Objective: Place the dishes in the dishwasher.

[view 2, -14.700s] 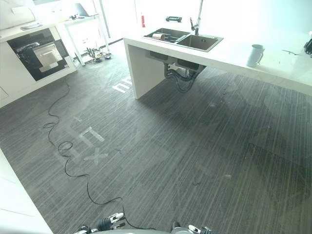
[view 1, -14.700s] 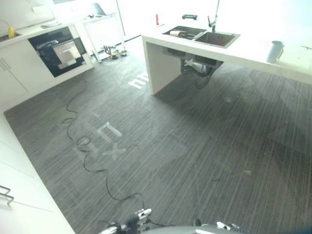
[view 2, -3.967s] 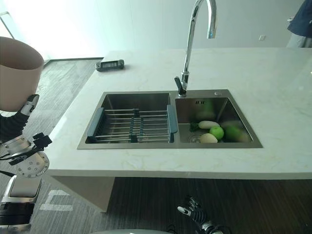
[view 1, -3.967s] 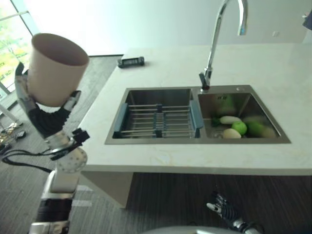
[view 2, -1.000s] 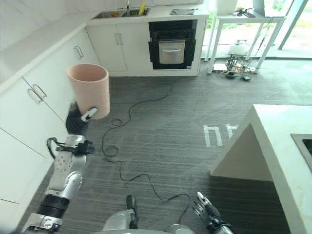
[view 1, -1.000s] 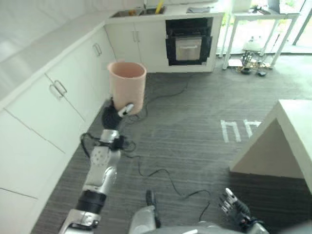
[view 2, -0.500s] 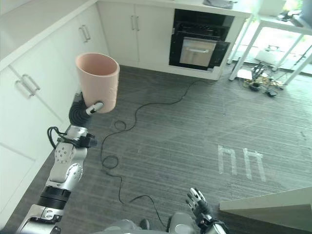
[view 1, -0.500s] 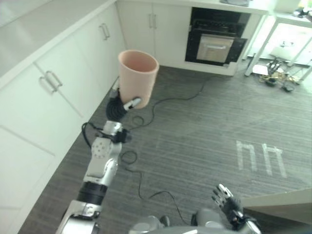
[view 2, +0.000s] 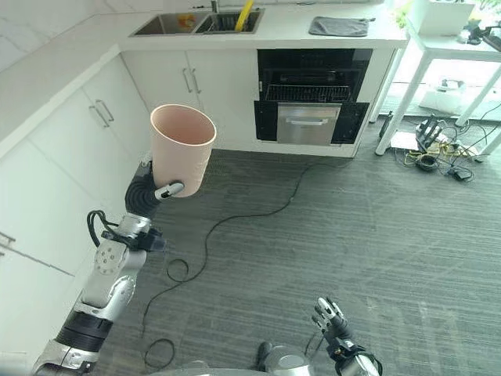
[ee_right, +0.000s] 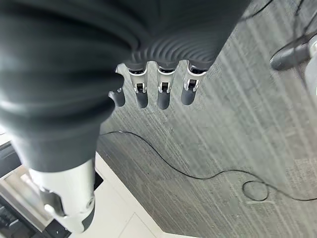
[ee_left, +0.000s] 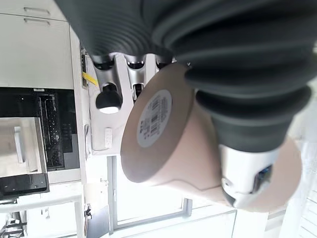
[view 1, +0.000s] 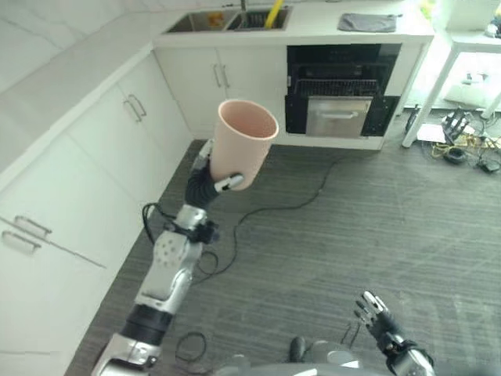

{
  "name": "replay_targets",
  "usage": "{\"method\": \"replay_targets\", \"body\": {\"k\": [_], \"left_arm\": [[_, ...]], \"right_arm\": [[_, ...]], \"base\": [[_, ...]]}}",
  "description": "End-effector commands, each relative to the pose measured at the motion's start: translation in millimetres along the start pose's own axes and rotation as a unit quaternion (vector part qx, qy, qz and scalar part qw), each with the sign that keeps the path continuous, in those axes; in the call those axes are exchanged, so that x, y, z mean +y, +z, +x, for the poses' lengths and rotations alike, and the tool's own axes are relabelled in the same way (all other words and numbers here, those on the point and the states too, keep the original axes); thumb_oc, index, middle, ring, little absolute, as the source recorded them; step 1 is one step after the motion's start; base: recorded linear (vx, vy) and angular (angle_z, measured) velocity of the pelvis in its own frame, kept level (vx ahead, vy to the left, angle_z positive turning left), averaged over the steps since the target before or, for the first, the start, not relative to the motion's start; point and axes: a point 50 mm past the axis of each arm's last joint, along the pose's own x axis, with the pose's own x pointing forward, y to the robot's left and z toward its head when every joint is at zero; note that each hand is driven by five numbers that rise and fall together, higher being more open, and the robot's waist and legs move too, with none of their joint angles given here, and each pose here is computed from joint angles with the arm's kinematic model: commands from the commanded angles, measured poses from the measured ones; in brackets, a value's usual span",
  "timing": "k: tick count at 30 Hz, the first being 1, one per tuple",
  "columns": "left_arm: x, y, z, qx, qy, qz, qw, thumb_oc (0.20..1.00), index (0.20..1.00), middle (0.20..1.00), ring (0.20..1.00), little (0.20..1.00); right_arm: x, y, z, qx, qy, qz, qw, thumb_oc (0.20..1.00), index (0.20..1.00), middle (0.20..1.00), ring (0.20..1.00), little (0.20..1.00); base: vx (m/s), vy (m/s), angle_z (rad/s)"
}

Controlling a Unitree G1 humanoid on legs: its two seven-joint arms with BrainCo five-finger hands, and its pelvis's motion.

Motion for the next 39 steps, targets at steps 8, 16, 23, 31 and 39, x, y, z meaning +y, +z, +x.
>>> {"method": "replay_targets", "body": {"k": [8,16,23,31,39], "left_arm": [[33,25,-2,-0.066,0.015,0.049,0.996,0.2,0.2,0.2,0.2,0.2],[26,19,8,-0.046,-0.024,0.073,0.996,0.2,0.2,0.2,0.2,0.2],[15,18,16,-0.035,-0.02,0.081,0.996,0.2,0.2,0.2,0.2,0.2],[10,20,12,-0.041,-0.015,0.076,0.996,0.2,0.2,0.2,0.2,0.2],[20,24,8,-0.039,0.003,0.075,0.996,0.2,0.2,0.2,0.2,0.2]], "right_arm": [[5,15,5,-0.011,0.026,-0.042,0.999,1.0,1.0,1.0,1.0,1.0],[14,-8,2,0.004,0.037,-0.032,0.999,1.0,1.0,1.0,1.0,1.0],[22,-2,6,-0.004,0.033,-0.051,0.998,1.0,1.0,1.0,1.0,1.0],[16,6,9,-0.004,0.026,-0.073,0.997,1.0,1.0,1.0,1.0,1.0],[6,3,3,-0.006,0.017,-0.079,0.997,1.0,1.0,1.0,1.0,1.0]], "base": [[0.6,0.15,-1.2],[0.33,0.148,-0.17],[0.26,-0.072,0.14],[0.18,-0.25,0.39],[0.06,-0.022,-0.24]]}}
